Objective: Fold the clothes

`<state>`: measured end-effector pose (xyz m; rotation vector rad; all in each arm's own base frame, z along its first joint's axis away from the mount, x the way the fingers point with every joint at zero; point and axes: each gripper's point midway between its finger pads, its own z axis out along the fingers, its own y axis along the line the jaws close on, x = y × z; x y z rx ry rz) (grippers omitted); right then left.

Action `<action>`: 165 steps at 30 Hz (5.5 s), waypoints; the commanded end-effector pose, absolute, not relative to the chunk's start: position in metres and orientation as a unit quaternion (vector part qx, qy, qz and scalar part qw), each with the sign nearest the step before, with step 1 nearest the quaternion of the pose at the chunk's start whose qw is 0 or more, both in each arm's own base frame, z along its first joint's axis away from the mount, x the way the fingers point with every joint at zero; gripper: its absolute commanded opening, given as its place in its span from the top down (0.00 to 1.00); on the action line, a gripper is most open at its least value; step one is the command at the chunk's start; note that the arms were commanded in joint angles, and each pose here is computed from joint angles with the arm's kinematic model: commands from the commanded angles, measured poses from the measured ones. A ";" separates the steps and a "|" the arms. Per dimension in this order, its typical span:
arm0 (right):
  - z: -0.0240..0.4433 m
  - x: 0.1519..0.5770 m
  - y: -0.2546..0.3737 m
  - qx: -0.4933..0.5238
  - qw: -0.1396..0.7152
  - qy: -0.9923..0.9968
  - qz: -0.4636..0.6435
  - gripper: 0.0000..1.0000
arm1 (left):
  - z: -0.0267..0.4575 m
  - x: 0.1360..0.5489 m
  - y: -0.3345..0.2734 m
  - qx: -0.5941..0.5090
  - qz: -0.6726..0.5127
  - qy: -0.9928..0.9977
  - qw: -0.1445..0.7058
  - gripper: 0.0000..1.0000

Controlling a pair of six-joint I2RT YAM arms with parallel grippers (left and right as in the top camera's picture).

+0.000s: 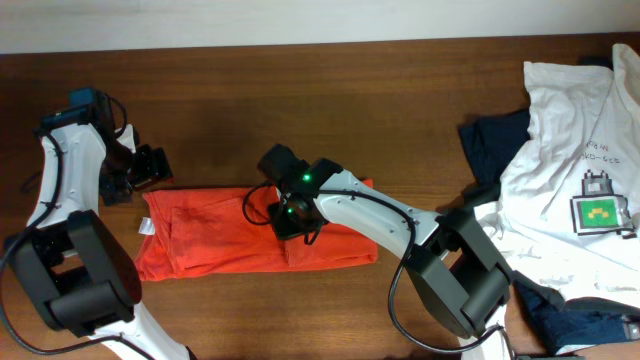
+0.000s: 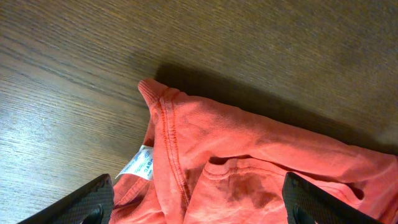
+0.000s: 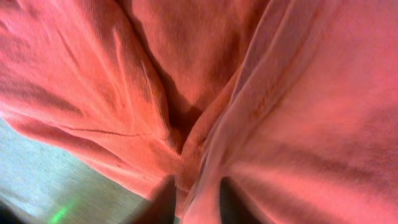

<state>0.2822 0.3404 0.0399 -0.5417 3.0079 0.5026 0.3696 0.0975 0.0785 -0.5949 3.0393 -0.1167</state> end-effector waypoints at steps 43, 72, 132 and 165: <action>0.024 0.291 0.156 -0.038 -0.026 0.999 0.006 0.48 | -0.023 0.300 0.091 -0.055 -0.028 0.997 -0.040 0.28; 0.063 0.324 0.071 0.034 -0.029 0.998 -0.048 0.48 | 0.138 0.342 -0.135 0.069 -0.241 0.967 -0.052 0.99; 0.031 0.255 0.261 -0.221 0.004 0.972 0.078 0.53 | -0.007 0.323 -0.003 -0.052 -0.076 0.981 -0.171 0.01; 0.008 0.342 0.252 -0.169 0.071 0.978 0.102 0.67 | 0.009 0.249 -0.061 -0.088 -0.201 0.963 -0.157 0.21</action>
